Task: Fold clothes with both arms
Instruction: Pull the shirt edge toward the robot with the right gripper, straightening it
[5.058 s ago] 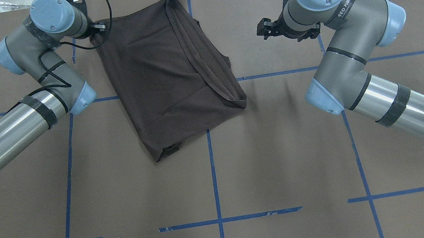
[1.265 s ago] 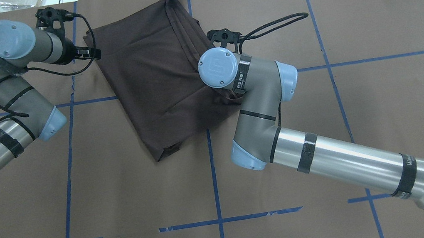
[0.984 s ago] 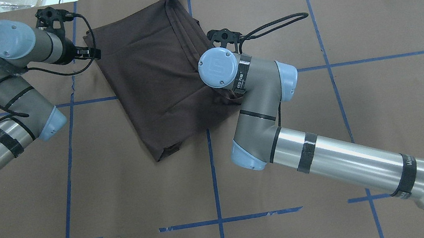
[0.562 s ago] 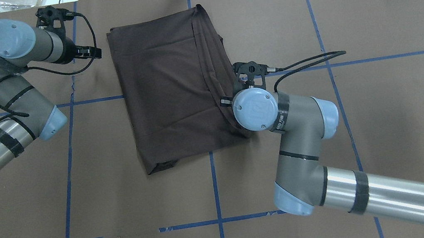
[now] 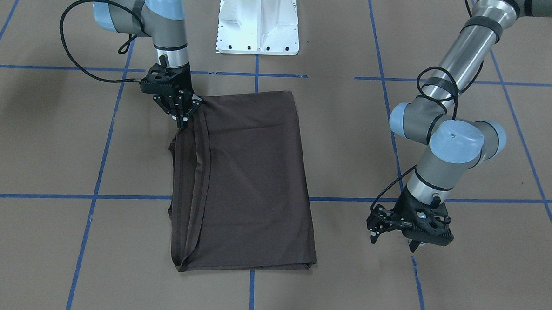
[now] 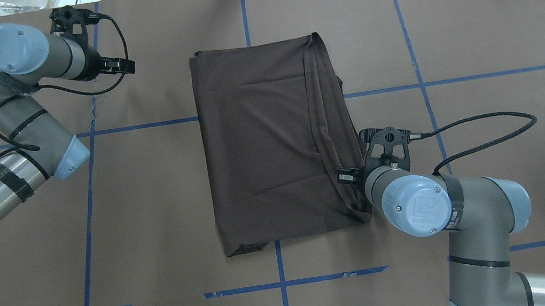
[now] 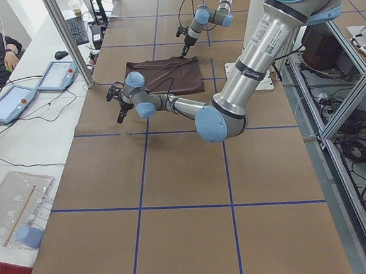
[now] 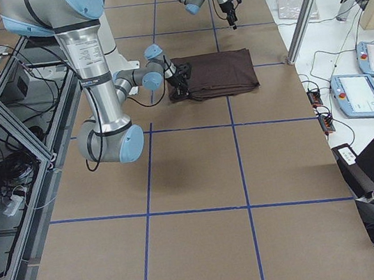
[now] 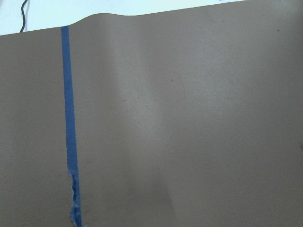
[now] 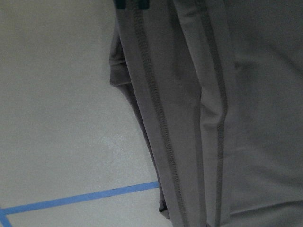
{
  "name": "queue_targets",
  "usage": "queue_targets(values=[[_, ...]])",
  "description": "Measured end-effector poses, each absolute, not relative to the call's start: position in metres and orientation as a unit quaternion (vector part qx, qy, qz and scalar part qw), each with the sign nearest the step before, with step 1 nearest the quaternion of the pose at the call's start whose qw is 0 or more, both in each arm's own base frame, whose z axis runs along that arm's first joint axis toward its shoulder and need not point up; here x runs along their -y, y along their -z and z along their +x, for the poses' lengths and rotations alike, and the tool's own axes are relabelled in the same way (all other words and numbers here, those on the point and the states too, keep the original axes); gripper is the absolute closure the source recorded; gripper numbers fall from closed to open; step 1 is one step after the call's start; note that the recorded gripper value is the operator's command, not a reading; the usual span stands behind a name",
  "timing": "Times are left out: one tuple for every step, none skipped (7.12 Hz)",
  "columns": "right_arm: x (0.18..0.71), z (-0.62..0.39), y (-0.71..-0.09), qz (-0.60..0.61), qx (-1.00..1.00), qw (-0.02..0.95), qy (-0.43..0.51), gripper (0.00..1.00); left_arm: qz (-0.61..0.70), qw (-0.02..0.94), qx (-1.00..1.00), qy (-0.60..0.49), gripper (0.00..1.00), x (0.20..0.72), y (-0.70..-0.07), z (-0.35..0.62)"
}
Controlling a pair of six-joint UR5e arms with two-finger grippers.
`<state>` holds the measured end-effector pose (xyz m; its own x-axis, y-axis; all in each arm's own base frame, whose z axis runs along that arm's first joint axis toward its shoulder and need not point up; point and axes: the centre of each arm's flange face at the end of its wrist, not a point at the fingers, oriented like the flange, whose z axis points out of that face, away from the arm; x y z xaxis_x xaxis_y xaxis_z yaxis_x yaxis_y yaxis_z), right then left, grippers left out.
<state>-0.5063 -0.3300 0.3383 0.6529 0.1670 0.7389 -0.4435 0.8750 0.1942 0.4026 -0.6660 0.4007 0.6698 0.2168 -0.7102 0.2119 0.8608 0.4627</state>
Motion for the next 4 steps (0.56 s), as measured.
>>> queue_targets(values=[[0.326, -0.494, -0.327, 0.19, 0.389, 0.889, -0.149, 0.0, 0.265, 0.873, -0.408, -0.002, 0.0, 0.665, -0.397, 0.403], [0.319, -0.481, -0.317, 0.204, 0.394, 0.889, -0.113, 0.0, 0.267, 0.872, -0.41, -0.003, 0.0, 0.665, -0.393, 0.402], [0.307, -0.479, -0.313, 0.214, 0.394, 0.891, -0.075, 0.09, 0.268, 0.871, -0.411, -0.003, 0.0, 0.664, -0.392, 0.402], [0.29, -0.487, -0.312, 0.222, 0.392, 0.892, -0.04, 0.31, 0.268, 0.871, -0.411, -0.003, 0.0, 0.664, -0.391, 0.402]])
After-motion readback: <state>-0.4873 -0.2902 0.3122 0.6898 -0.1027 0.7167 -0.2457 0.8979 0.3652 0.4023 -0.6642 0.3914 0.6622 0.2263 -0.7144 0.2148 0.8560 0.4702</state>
